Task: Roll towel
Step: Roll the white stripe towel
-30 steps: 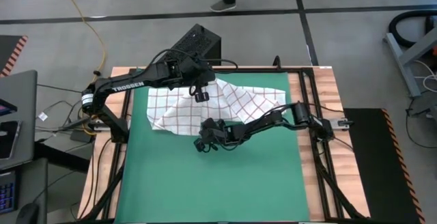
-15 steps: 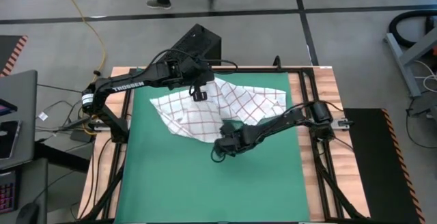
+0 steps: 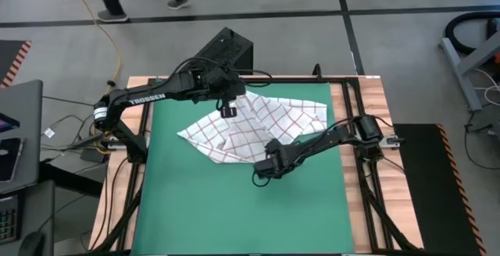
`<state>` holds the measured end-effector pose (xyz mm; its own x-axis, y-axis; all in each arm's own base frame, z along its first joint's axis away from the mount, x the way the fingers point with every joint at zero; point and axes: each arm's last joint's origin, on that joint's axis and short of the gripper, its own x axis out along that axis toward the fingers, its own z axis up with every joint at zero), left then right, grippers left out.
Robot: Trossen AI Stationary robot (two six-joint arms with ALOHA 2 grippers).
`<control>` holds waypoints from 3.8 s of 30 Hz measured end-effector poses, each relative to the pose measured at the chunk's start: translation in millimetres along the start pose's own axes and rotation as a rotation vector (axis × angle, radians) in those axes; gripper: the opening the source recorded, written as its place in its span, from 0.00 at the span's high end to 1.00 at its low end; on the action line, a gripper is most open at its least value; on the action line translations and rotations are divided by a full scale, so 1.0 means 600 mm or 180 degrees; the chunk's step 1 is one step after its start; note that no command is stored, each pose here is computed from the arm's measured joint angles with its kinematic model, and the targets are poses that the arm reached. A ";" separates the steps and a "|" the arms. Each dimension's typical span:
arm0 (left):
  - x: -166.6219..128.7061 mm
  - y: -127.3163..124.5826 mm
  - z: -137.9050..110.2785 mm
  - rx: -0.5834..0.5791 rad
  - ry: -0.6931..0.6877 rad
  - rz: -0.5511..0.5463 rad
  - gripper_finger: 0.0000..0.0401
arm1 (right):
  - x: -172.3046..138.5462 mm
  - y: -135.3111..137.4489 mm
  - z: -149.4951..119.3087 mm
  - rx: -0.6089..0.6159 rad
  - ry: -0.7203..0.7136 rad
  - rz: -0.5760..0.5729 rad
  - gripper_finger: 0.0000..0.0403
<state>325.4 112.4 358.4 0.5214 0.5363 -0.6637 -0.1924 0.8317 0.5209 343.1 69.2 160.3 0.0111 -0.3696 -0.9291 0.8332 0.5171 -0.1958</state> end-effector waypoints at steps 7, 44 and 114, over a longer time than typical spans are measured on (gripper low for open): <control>0.000 -0.002 -0.001 -0.0052 -0.0016 -0.0094 1.00 | 0.002 -0.006 0.004 -0.0154 0.0062 -0.0075 0.97; 0.000 -0.002 -0.001 -0.0079 -0.0032 -0.0157 1.00 | -0.010 -0.101 -0.079 -0.1033 -0.0926 0.0449 0.65; 0.000 -0.002 0.004 -0.0199 -0.0151 -0.0216 1.00 | 0.038 -0.136 0.015 -0.1079 -0.0753 0.0943 0.41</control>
<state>327.7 111.2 359.0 0.5736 0.4723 -0.6693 -0.2062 0.8739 0.4401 280.3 11.6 158.0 0.3774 -0.3136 -0.8713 0.5494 0.8333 -0.0620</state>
